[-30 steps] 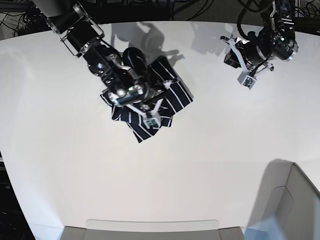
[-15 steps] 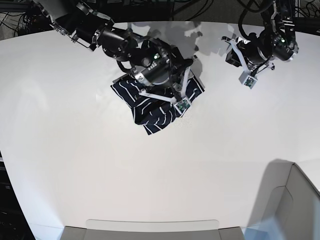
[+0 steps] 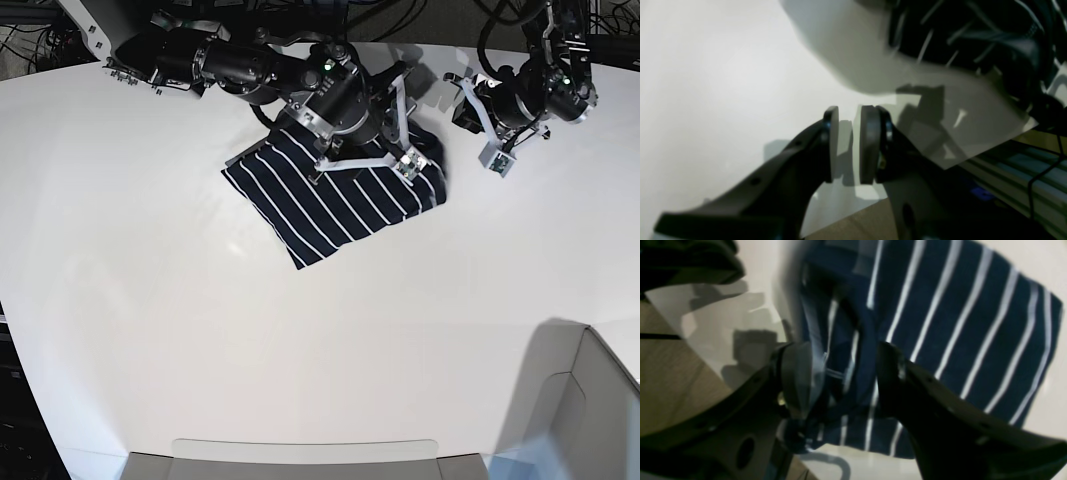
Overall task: Fold the T-shirt properly
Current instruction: 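Fold the held end over onto the folded bundle with the right gripper, then grasp the folded bundle with the left gripper and drag it away from the arms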
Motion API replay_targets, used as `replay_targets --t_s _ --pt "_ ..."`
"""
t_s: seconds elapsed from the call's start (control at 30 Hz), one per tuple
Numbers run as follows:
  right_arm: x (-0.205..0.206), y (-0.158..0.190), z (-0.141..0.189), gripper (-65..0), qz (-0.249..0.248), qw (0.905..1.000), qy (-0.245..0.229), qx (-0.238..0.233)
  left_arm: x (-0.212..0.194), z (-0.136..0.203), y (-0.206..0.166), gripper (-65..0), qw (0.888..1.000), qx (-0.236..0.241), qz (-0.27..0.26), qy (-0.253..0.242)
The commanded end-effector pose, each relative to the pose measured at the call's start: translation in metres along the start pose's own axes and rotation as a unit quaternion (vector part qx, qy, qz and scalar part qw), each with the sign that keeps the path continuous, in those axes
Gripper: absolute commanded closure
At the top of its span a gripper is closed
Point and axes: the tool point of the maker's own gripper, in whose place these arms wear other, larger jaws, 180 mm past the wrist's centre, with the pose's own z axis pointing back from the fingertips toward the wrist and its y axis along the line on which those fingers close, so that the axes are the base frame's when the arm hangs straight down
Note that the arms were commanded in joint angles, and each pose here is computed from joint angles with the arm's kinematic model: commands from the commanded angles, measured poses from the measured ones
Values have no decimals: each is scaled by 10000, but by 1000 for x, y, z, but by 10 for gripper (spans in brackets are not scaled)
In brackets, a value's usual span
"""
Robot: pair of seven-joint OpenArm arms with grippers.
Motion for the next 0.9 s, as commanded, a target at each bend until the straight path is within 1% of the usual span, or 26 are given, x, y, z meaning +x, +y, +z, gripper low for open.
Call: replay_targets --t_s 0.0,0.07,0.13,0.2,0.27,0.33,0.4,0.47,0.57,0.6,0.67,0.7,0.8,0.87 --pt "16 -9 6 -315 -10 9996 -228 -143 4 4 1 -113 10000 25 -9 -64" --pt "20 -18 7 -315 -33 9993 -279 -252 4 4 0 -113 10000 18 -2 -61" --pt "26 -34 9 -315 -167 9979 -385 -488 5 4 1 -113 10000 20 -4 -68" --pt "40 -61 14 -315 -425 9933 -686 -832 6 4 1 -112 10000 25 -2 -86" --pt "45 -92 19 -314 -678 9873 -898 -1120 9 4 -2 -109 9999 -9 9 -143" --pt "44 -119 22 -297 -887 9832 -965 -1267 20 3 -7 -77 9994 -58 36 -326" --pt "40 -153 26 -231 -1007 9806 -938 -1394 37 3 -13 -4 9984 -116 19 -557" --pt "37 -180 30 -150 -1240 9773 -942 -1438 50 2 -17 0 9971 -181 38 -742" --pt "27 -225 38 -19 -1720 9682 -942 -1555 71 4 -25 0 9942 -251 61 -1048" --pt "21 -239 39 0 -1771 9672 -885 -1590 77 5 -29 0 9929 -291 57 -1149" --pt "8 -261 37 0 -1633 9709 -686 -1614 83 2 -43 0 9912 -463 57 -1240" --pt "3 -270 35 0 -1435 9751 -556 -1594 86 0 -53 0 9905 -587 -26 -1243" --pt "-20 -285 21 0 -1154 9830 -127 -1420 105 -6 -88 0 9852 -979 -561 -1288" --pt "-34 -292 10 0 -1167 9846 158 -1295 110 -11 -119 0 9788 -1313 -982 -1230"
